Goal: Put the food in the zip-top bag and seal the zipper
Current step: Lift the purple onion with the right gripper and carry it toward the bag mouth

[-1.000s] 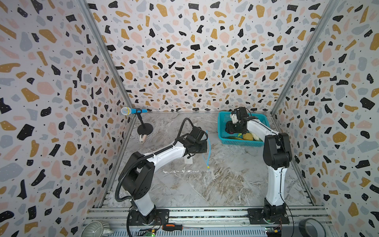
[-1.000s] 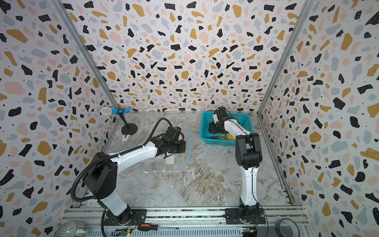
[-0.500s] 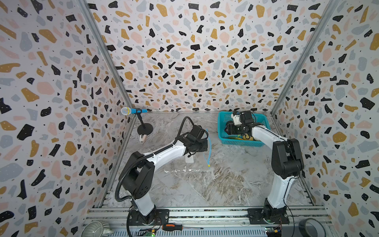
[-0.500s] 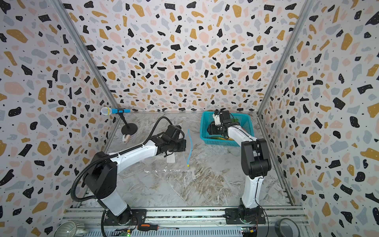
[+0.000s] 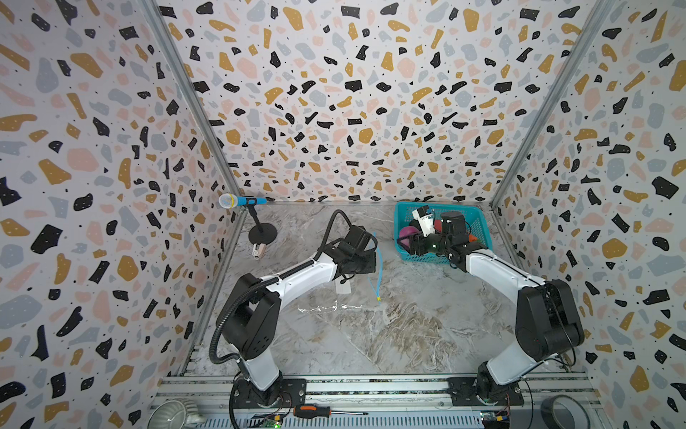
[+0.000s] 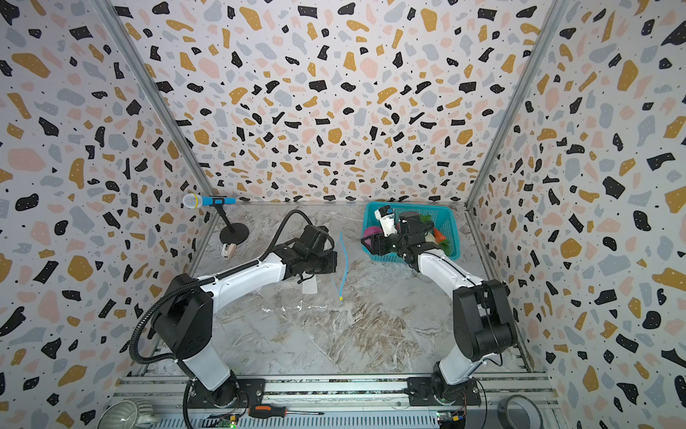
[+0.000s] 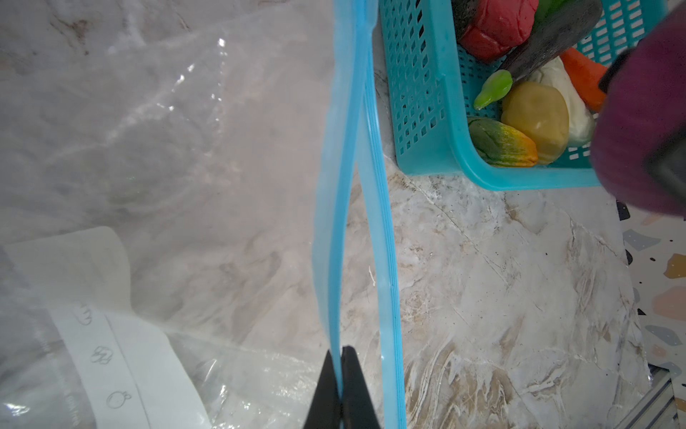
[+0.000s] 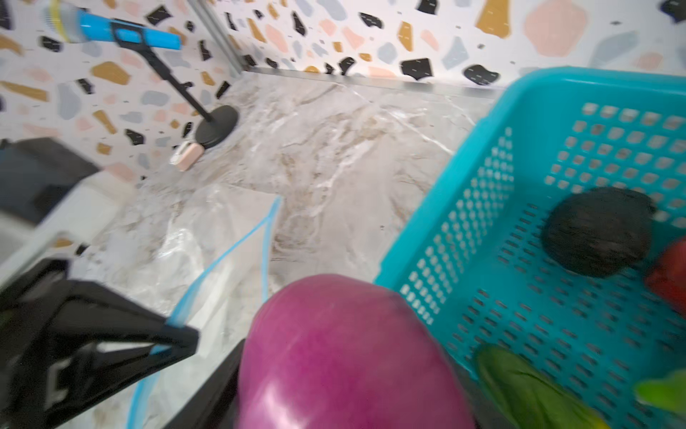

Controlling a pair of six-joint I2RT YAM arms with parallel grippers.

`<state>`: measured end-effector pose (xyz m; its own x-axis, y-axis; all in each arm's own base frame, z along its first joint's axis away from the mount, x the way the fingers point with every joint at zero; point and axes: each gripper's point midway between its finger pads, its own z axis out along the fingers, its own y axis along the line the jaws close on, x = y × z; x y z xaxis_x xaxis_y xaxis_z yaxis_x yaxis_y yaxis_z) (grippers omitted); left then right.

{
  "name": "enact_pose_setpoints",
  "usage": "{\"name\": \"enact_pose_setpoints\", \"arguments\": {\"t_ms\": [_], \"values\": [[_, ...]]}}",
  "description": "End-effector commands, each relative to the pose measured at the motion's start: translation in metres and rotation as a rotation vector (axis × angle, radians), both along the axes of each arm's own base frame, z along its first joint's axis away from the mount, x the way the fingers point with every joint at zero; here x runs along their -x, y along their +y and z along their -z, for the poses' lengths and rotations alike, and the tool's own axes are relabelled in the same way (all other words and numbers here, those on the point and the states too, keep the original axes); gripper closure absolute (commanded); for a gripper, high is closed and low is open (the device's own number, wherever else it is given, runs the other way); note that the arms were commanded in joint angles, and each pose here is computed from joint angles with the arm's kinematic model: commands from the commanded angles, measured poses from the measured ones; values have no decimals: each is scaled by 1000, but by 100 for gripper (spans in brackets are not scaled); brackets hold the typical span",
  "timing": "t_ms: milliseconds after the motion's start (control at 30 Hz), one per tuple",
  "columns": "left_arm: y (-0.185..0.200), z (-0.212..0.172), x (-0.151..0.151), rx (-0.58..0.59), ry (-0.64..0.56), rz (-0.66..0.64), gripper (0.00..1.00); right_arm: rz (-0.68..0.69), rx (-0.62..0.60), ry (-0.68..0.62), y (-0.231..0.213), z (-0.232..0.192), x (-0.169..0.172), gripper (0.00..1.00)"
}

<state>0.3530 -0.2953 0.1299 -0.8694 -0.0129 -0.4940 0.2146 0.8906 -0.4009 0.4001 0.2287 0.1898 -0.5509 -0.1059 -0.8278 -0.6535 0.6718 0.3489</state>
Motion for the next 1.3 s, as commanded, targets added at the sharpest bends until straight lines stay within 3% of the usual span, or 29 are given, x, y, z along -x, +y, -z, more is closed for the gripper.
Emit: {"name": "enact_pose_setpoints", "arguments": {"t_ms": [0,233,500,1267], "values": [[-4,-15,-5,53,-17,5,100,-134,-103,-96,25,-29,23,52],[-3,-23,-7,110,-15,-2,100,-266,-183,-79,59,-22,58,59],[-3,-31,-5,149,-14,-2,100,-331,-209,-38,83,-7,72,62],[-5,-52,8,284,-11,-3,100,-344,-126,56,84,44,76,65]]}}
